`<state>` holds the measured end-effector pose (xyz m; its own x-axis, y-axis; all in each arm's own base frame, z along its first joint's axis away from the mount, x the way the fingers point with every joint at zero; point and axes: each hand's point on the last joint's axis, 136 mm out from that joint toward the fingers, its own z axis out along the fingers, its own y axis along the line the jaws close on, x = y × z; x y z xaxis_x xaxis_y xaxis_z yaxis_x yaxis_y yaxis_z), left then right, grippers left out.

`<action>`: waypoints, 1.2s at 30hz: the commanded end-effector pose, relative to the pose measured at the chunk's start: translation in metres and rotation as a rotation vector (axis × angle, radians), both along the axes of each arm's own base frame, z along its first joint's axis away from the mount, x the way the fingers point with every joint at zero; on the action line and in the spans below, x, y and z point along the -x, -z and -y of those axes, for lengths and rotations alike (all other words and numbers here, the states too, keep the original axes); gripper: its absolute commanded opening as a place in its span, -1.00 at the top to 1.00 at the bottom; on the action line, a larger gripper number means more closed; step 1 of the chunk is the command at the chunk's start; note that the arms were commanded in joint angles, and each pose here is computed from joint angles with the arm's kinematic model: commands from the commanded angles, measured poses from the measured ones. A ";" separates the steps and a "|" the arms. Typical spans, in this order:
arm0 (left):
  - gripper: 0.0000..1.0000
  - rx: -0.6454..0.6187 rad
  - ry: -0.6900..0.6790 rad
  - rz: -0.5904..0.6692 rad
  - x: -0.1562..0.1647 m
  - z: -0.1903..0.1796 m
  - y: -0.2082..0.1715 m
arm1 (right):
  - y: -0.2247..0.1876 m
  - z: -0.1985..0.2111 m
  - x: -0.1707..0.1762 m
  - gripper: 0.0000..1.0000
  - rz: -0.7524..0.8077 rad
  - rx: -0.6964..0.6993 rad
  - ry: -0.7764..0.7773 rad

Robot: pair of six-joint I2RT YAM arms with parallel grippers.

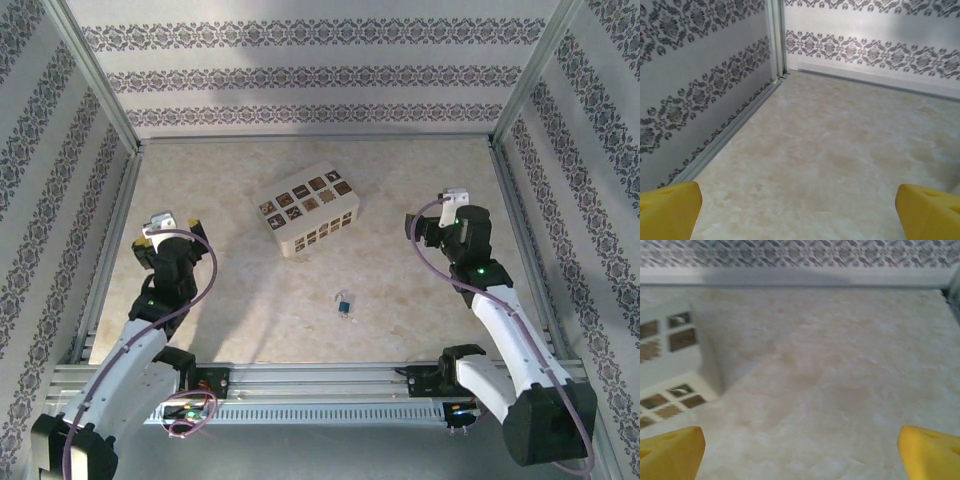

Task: Unlock the padlock with the key

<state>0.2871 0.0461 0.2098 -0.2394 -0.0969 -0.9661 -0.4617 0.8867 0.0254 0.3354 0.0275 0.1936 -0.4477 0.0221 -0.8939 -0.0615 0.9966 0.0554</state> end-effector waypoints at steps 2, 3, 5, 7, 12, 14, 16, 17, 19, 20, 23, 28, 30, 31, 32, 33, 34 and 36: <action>-0.99 -0.067 -0.035 -0.006 -0.003 -0.010 0.000 | 0.004 0.027 -0.021 -0.97 0.100 0.000 0.093; -0.99 -0.072 -0.034 -0.018 -0.003 -0.010 0.004 | 0.010 0.029 -0.024 -0.96 0.099 -0.013 0.099; -0.99 -0.088 -0.035 -0.040 -0.005 -0.011 0.011 | 0.019 0.030 -0.030 -0.97 0.129 -0.023 0.102; -0.99 -0.105 -0.032 -0.054 -0.007 -0.011 0.021 | 0.025 0.030 -0.036 -0.97 0.157 -0.029 0.100; -0.99 -0.109 -0.045 -0.054 -0.009 -0.015 0.039 | 0.037 0.022 -0.050 -0.97 0.203 -0.009 0.036; -0.99 -0.100 -0.046 -0.074 -0.010 -0.017 0.047 | 0.044 0.027 -0.053 -0.97 0.169 -0.025 0.045; -0.99 -0.098 -0.041 -0.094 -0.011 -0.018 0.054 | 0.049 0.025 -0.052 -0.97 0.167 -0.044 0.024; -0.99 -0.100 -0.041 -0.105 -0.012 -0.018 0.058 | 0.053 0.026 -0.050 -0.97 0.177 -0.049 0.019; -0.99 -0.100 -0.043 -0.114 -0.014 -0.019 0.062 | 0.053 0.025 -0.049 -0.97 0.230 -0.054 0.009; -0.99 -0.099 -0.041 -0.122 -0.015 -0.019 0.065 | 0.065 0.024 -0.042 -0.97 0.224 -0.055 0.003; -0.99 -0.089 -0.022 -0.130 -0.019 -0.017 0.071 | 0.074 0.020 -0.041 -0.97 0.246 -0.055 -0.018; -0.99 -0.063 0.037 -0.136 -0.027 -0.009 0.082 | 0.085 0.018 -0.050 -0.97 0.229 -0.070 -0.035; -0.99 -0.052 0.060 -0.134 -0.030 -0.005 0.085 | 0.088 0.022 -0.053 -0.97 0.191 -0.068 -0.009; -0.99 -0.046 0.075 -0.132 -0.032 -0.002 0.087 | 0.088 0.025 -0.056 -0.97 0.188 -0.066 0.006; -0.99 -0.041 0.092 -0.130 -0.034 0.001 0.088 | 0.087 0.025 -0.057 -0.97 0.192 -0.062 0.008; -0.99 -0.039 0.107 -0.128 -0.036 0.003 0.089 | 0.089 0.025 -0.056 -0.97 0.185 -0.061 0.010; -0.99 -0.040 0.125 -0.129 -0.040 0.006 0.090 | 0.089 0.025 -0.056 -0.97 0.184 -0.061 0.009; -0.99 -0.042 0.163 -0.121 -0.046 0.012 0.090 | 0.089 0.025 -0.056 -0.97 0.184 -0.060 0.010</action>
<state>0.3211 0.0418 0.1094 -0.4203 -0.0191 -0.9072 -0.3512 0.9253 0.1433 0.3866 0.0073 0.0929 -0.3128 0.0752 -0.9468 -0.0800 0.9912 0.1052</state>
